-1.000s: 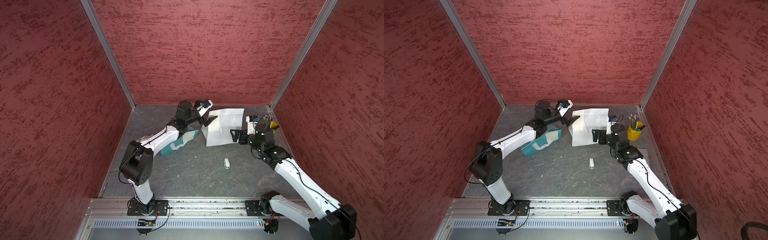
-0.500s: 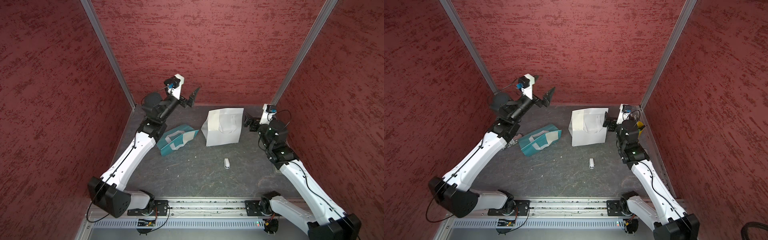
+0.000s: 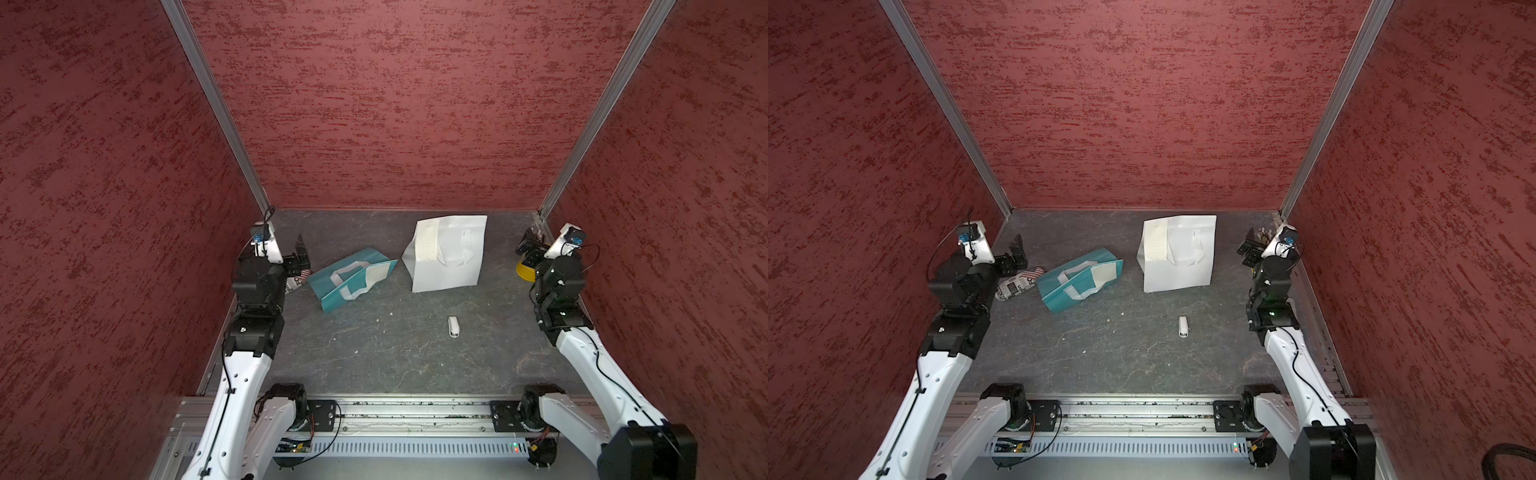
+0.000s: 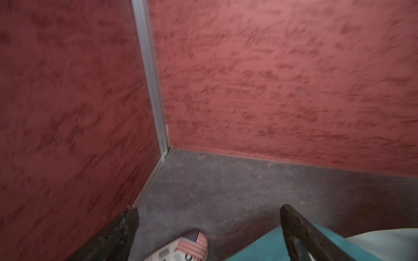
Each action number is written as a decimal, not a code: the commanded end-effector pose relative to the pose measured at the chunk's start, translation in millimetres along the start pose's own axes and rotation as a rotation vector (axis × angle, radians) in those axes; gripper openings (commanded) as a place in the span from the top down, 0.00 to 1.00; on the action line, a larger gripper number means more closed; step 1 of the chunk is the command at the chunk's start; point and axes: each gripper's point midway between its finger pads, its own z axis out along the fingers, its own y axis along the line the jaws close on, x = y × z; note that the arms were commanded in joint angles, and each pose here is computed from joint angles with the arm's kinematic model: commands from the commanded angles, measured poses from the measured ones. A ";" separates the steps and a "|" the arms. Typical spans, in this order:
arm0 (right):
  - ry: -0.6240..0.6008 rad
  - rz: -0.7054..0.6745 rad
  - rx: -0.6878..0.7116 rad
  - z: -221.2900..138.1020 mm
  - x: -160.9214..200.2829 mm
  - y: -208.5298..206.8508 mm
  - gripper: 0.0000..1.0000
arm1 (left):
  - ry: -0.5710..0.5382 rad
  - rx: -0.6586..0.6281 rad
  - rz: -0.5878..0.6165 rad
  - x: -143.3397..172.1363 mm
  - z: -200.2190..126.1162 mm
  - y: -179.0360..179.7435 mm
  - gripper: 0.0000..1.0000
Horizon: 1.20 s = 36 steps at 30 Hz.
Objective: Staple the receipts to the bags
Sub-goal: Move the takeout bag to the center of the board.
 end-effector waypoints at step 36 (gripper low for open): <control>-0.287 -0.127 -0.138 -51.1 12.2 -5.2 0.01 | -0.056 -0.212 -0.160 123.3 29.4 23.1 0.00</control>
